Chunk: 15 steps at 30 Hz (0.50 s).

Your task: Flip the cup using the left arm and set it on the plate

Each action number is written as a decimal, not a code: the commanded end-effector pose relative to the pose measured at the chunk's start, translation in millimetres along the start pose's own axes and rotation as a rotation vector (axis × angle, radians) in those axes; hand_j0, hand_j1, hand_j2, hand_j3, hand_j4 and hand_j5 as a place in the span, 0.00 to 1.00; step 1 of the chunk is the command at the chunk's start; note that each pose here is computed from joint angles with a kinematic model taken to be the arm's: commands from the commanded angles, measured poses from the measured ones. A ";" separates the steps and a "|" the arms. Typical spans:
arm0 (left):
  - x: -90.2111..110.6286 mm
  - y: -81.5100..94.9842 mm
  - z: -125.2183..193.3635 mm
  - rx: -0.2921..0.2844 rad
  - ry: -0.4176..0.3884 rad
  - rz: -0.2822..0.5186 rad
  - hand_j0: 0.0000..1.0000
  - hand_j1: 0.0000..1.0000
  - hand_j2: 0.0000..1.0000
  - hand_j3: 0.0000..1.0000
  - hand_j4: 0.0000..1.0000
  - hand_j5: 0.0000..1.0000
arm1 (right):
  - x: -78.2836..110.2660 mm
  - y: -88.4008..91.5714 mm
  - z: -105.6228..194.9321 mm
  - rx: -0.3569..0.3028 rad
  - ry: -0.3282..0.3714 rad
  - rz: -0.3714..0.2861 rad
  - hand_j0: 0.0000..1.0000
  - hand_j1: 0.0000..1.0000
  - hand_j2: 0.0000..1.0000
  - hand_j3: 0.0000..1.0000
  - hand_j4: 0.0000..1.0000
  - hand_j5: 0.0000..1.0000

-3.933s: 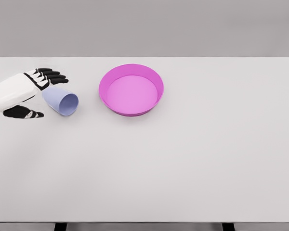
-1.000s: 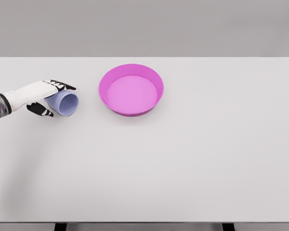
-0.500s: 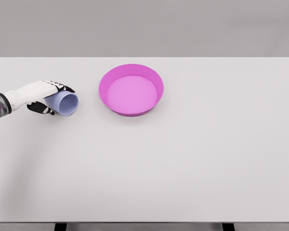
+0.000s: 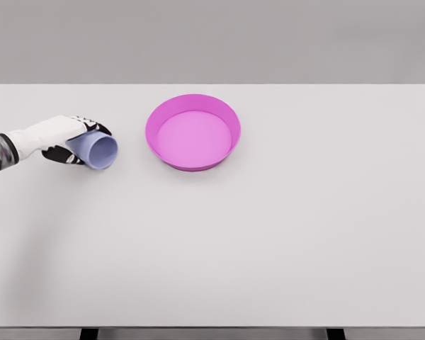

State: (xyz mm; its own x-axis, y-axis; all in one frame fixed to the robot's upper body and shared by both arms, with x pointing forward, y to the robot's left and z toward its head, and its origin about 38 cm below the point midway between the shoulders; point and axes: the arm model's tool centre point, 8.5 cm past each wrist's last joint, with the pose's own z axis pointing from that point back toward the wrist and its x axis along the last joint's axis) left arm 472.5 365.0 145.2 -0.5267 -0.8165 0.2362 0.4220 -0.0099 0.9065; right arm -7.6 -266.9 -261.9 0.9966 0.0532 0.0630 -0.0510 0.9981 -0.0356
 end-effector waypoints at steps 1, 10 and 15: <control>0.7 2.5 0.7 0.018 -0.009 0.021 0.70 0.70 0.70 0.70 0.70 0.70 | 0.0 0.0 0.0 0.000 0.000 0.000 1.00 1.00 1.00 1.00 1.00 1.00; 8.1 5.0 -6.8 0.078 -0.061 0.119 0.70 0.70 0.70 0.70 0.70 0.70 | 0.0 0.0 0.0 0.000 0.000 0.000 1.00 1.00 1.00 1.00 1.00 1.00; 13.9 -0.6 -14.6 0.104 -0.104 0.208 0.70 0.70 0.70 0.70 0.70 0.70 | 0.0 0.0 0.0 0.000 0.000 0.000 1.00 1.00 1.00 1.00 1.00 1.00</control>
State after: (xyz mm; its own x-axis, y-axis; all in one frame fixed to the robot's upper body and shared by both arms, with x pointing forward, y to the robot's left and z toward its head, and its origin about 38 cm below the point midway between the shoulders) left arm 476.2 348.8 145.3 -0.5177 -0.7508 0.4103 0.4420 0.1760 0.8796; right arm -7.6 -266.9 -261.9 0.9966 0.0532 0.0630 -0.0510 0.9981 -0.0356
